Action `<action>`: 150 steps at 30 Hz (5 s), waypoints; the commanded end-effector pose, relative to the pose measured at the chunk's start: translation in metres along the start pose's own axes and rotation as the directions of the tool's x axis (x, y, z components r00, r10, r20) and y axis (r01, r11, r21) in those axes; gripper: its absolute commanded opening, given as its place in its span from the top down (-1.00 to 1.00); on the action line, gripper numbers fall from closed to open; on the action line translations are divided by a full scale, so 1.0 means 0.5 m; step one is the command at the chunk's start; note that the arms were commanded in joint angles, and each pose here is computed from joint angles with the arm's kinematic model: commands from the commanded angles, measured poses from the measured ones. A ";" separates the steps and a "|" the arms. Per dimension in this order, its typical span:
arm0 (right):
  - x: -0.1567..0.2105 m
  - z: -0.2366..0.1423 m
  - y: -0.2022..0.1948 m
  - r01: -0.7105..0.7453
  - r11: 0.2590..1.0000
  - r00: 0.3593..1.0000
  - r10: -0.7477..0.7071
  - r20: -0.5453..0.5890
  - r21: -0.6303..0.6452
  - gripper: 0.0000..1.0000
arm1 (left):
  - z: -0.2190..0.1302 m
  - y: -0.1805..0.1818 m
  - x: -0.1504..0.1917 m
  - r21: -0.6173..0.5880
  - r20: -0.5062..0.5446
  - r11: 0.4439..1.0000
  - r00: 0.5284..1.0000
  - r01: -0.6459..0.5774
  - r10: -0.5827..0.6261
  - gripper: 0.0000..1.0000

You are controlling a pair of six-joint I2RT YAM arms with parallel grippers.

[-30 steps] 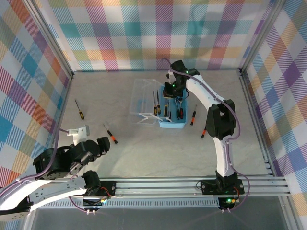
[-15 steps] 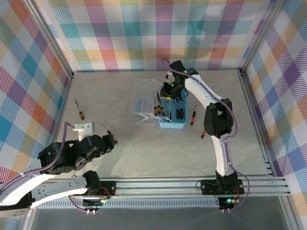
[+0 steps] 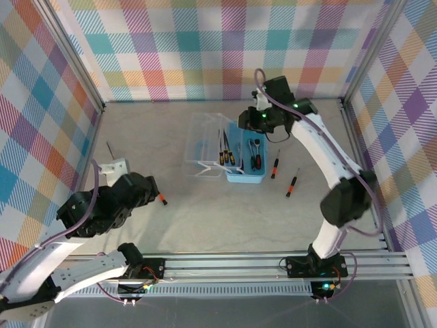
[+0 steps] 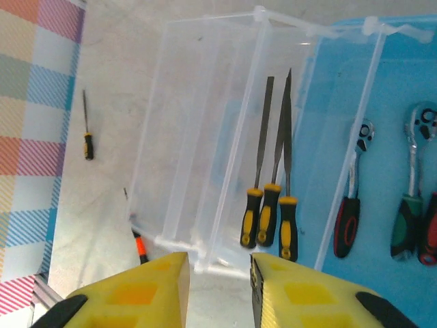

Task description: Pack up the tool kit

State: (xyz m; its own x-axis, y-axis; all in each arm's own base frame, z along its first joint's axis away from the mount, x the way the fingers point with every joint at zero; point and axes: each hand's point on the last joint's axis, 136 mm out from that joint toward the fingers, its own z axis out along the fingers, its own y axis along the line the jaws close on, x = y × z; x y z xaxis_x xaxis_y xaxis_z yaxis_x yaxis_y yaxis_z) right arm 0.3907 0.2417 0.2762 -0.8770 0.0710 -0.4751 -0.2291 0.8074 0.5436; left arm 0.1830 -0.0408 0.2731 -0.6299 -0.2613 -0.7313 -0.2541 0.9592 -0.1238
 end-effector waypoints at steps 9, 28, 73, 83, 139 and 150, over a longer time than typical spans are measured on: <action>0.144 -0.078 -0.023 -0.088 0.992 0.987 0.100 0.127 -0.096 0.20 | 0.159 0.029 -0.082 -0.007 -0.183 0.974 0.957 0.226 -0.224 -0.82; 0.378 -0.072 -0.083 -0.036 0.997 0.999 0.037 0.015 -0.062 -0.28 | 0.546 0.291 -0.105 -0.363 -0.299 0.878 0.853 0.313 -0.428 -0.69; 0.391 -0.098 -0.090 -0.014 0.998 0.999 0.016 0.036 -0.057 -0.24 | 0.728 0.316 0.023 -0.529 -0.428 0.820 0.766 0.217 -0.479 0.21; 0.386 -0.107 -0.084 -0.008 0.998 0.999 0.011 0.046 -0.060 -0.23 | 0.702 0.281 0.019 -0.461 -0.462 0.870 0.790 0.175 -0.403 0.76; 0.214 0.093 0.186 -0.019 0.964 1.000 0.022 0.010 -0.265 -0.27 | 0.145 -0.385 0.157 0.605 -0.248 0.796 0.943 -0.029 0.222 1.00; 0.212 0.174 0.195 -0.092 0.963 0.994 0.072 -0.087 -0.253 0.13 | 0.118 -0.389 0.159 0.641 -0.242 0.765 0.931 -0.059 0.275 1.00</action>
State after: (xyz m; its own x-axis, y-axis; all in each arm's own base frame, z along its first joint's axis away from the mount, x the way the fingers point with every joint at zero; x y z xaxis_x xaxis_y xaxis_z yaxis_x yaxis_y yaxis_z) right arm 0.3112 0.3663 0.2067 -0.9163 0.0908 -0.3900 -0.2354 0.6658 0.7080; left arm 0.2324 -0.2365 0.1879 -0.8437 -0.0327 -0.5358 0.2644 0.8434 -0.4678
